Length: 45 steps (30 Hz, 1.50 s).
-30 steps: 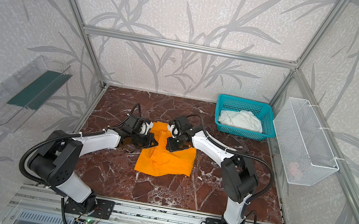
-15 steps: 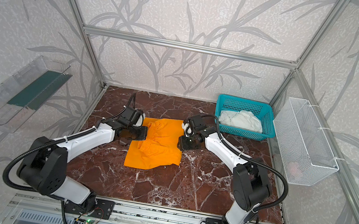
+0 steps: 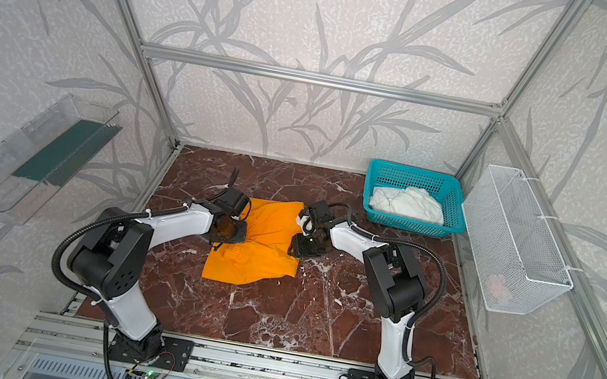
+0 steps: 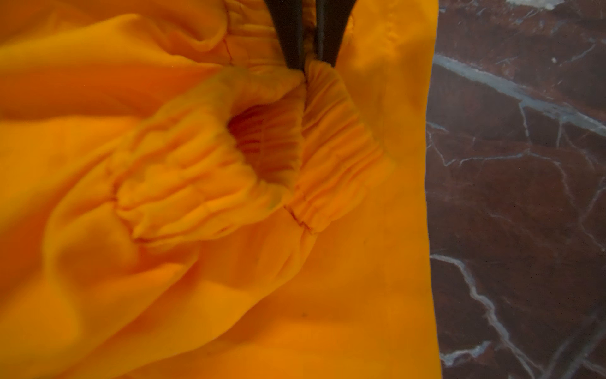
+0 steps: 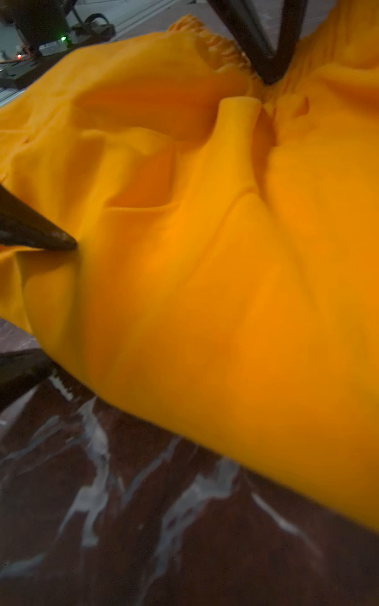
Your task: Fold and stack the mixed laundry pile
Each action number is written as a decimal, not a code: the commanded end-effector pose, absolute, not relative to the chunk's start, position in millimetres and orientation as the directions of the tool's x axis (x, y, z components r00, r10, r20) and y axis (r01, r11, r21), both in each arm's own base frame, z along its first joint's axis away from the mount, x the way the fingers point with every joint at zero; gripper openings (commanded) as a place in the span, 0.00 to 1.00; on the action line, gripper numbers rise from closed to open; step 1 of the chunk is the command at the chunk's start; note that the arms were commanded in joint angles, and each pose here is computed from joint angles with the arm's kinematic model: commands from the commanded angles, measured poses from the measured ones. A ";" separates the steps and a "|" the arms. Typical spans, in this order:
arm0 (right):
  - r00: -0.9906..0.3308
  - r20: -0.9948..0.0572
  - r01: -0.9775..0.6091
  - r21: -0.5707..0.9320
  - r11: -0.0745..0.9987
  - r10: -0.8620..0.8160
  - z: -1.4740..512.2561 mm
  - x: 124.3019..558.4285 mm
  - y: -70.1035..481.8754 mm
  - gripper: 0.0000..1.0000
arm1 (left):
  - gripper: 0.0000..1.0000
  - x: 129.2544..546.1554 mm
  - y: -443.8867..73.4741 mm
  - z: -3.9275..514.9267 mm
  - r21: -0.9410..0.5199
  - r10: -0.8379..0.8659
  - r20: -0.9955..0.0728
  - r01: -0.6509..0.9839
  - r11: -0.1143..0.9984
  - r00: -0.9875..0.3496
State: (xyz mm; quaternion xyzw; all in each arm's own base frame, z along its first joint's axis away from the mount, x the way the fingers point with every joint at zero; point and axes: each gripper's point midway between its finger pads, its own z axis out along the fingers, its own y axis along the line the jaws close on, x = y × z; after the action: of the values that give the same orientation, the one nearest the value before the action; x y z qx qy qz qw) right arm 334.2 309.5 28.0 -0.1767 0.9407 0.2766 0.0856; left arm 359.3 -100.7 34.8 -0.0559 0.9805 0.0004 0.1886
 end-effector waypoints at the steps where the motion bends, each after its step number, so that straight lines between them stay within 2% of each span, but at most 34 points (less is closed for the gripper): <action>1: -0.915 -0.221 -0.404 0.542 0.737 -0.338 23.3 308.6 328.6 0.32 | 0.00 359.9 -84.7 19.6 0.096 -0.068 -0.326 -0.105 0.990 -0.943; 4: -0.896 -0.212 -0.437 0.564 0.700 -0.389 26.7 279.7 339.6 0.21 | 0.00 375.1 -95.0 18.9 0.079 -0.027 -0.328 -0.056 0.995 -0.944; 6: -0.882 -0.211 -0.459 0.585 0.669 -0.421 31.9 257.5 347.6 0.17 | 0.00 385.2 -106.8 21.0 0.045 0.011 -0.333 -0.004 0.999 -0.943; 11: -0.864 -0.229 -0.476 0.662 0.579 -0.448 52.9 210.9 363.5 0.15 | 0.00 397.7 -153.4 37.3 -0.130 0.144 -0.352 0.200 0.971 -0.925; 14: -0.859 -0.264 -0.488 0.684 0.543 -0.440 68.9 201.2 362.3 0.21 | 0.00 401.3 -175.2 52.5 -0.213 0.191 -0.375 0.285 0.935 -0.907; 17: -0.831 -0.314 -0.544 0.634 0.550 -0.460 83.4 201.7 350.0 0.43 | 0.02 406.6 -187.7 70.4 -0.253 0.208 -0.410 0.329 0.910 -0.888; 19: -0.813 -0.357 -0.580 0.571 0.581 -0.460 96.2 213.0 336.2 0.52 | 0.10 418.1 -178.9 81.7 -0.196 0.170 -0.447 0.282 0.939 -0.878; 22: -0.811 -0.414 -0.580 0.483 0.656 -0.412 111.3 248.9 308.0 0.56 | 0.25 435.3 -141.9 102.0 -0.062 0.041 -0.495 0.083 0.995 -0.868; 25: -0.796 -0.485 -0.565 0.381 0.731 -0.362 119.7 296.4 280.9 0.60 | 0.47 432.8 -118.0 121.1 -0.035 -0.077 -0.523 -0.069 0.997 -0.849; 27: -0.792 -0.517 -0.543 0.359 0.759 -0.323 123.1 329.3 267.7 0.61 | 0.58 425.3 -114.2 129.4 -0.051 -0.108 -0.535 -0.096 0.994 -0.838; 31: -0.829 -0.499 -0.459 0.350 0.816 -0.252 108.9 391.2 248.5 0.62 | 0.61 398.1 -106.4 134.2 -0.075 -0.154 -0.514 -0.134 0.988 -0.844; 34: -0.860 -0.443 -0.419 0.329 0.847 -0.253 88.5 419.7 241.4 0.60 | 0.61 369.5 -108.6 129.9 -0.148 -0.195 -0.485 -0.140 0.979 -0.852; 36: -0.870 -0.419 -0.405 0.304 0.863 -0.260 74.0 429.7 238.7 0.58 | 0.66 350.2 -112.9 125.0 -0.210 -0.216 -0.467 -0.130 0.969 -0.858; 40: -0.897 -0.342 -0.381 0.284 0.880 -0.279 45.3 427.4 233.7 0.55 | 0.78 319.1 -115.9 107.8 -0.316 -0.286 -0.441 -0.151 0.937 -0.851; 45: -0.932 -0.246 -0.338 0.322 0.885 -0.266 26.2 393.5 226.6 0.50 | 0.74 299.3 -129.8 78.7 -0.416 -0.321 -0.368 -0.154 0.896 -0.873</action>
State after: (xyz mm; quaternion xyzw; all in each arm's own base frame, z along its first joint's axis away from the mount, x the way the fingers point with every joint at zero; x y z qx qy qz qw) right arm 418.1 232.4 26.4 -0.1604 0.9607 0.1846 0.1314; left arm 295.6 -111.1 77.1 -0.1109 0.9617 -0.1308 0.2139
